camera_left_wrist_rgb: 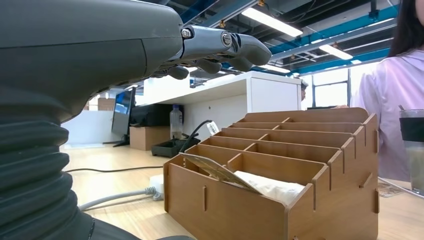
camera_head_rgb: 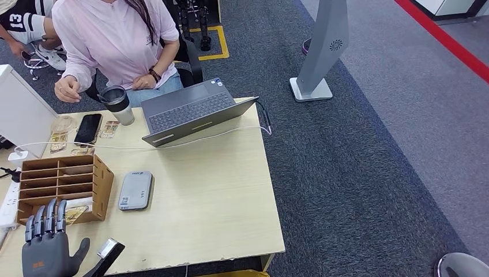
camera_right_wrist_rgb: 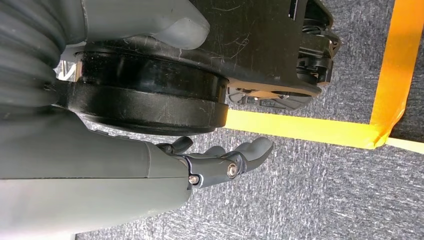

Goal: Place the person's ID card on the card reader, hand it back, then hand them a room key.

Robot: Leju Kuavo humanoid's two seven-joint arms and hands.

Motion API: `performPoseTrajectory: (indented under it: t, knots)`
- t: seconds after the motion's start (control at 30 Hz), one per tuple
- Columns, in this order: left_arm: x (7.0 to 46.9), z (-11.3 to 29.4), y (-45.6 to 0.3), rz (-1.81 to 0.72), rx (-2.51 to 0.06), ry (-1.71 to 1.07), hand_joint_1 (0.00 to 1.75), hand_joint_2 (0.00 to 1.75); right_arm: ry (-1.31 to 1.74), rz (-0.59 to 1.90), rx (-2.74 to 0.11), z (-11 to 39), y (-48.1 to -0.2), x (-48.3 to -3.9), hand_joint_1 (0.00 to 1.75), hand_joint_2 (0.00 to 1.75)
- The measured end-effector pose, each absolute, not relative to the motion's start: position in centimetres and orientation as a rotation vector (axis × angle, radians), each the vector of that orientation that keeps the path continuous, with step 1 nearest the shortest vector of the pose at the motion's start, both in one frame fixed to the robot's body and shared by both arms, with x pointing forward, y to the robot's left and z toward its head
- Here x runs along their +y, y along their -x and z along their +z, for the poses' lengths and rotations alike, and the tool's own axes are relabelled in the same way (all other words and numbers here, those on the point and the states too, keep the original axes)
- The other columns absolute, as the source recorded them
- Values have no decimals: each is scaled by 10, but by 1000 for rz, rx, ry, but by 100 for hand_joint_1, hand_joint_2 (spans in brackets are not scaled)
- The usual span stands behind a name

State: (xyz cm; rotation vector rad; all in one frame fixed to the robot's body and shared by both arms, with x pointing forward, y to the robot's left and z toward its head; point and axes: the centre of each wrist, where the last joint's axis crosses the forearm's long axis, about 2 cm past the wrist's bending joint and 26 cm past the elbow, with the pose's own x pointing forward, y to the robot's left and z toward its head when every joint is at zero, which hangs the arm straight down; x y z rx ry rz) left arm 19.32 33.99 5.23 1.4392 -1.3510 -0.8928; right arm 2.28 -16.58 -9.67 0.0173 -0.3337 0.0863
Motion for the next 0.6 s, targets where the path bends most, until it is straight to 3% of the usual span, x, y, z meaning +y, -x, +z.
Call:
performPoseTrajectory:
  t: [0.6]
  knots:
    - [378,57,-223,-812,-1275,-1475,0,175,-24,98,-327,-97,-23,-166,0,175]
